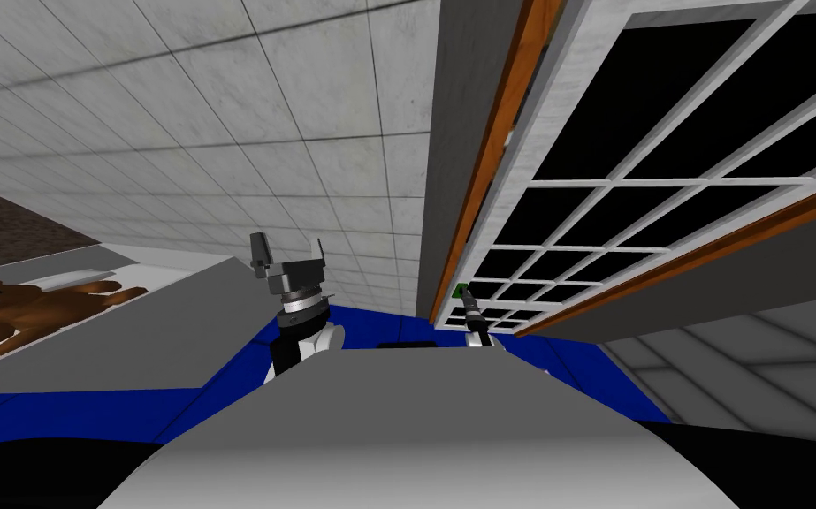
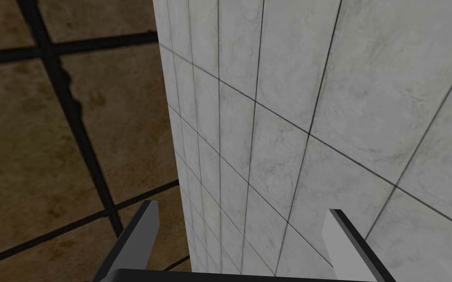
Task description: Pull the door open
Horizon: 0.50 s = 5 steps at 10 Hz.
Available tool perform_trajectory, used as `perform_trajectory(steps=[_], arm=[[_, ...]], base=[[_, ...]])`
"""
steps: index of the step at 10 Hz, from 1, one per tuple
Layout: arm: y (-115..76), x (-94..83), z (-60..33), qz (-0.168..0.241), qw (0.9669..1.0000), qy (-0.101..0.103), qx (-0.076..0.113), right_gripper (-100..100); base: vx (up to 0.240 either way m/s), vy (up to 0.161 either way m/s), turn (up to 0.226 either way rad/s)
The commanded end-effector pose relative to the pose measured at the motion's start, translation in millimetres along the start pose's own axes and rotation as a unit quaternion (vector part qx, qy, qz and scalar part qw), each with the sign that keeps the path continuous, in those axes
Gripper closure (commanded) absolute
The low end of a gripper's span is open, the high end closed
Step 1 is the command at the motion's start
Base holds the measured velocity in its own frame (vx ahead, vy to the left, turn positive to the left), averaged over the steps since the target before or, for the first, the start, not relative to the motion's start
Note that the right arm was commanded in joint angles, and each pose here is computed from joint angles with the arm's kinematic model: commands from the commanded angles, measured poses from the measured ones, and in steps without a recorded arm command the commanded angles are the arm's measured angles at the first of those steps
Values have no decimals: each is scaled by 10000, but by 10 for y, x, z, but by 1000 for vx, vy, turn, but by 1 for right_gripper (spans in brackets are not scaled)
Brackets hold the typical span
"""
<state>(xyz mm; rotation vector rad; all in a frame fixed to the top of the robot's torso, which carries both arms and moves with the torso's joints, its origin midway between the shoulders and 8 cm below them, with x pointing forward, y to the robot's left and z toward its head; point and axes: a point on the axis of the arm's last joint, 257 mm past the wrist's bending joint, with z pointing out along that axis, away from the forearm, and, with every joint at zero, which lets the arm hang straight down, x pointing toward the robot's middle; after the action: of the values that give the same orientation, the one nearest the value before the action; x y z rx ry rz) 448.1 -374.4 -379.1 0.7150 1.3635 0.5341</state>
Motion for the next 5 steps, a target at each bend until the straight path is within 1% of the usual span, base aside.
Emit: perform_trajectory(steps=[1,2,3,4,5], arm=[[111,143,1,368,9992,73,-97,100],[111,143,1,390,9992,73,-97,100],[126,143,5,635,9979,70,-110,100],[126,143,5,635,9979,70,-110,100],[140,144,9,878,9960,69,-122,100]], base=[[-31,-5,19],[-22,-6,3],[-36,-12,-1],[-30,-7,2],[-30,-8,31]])
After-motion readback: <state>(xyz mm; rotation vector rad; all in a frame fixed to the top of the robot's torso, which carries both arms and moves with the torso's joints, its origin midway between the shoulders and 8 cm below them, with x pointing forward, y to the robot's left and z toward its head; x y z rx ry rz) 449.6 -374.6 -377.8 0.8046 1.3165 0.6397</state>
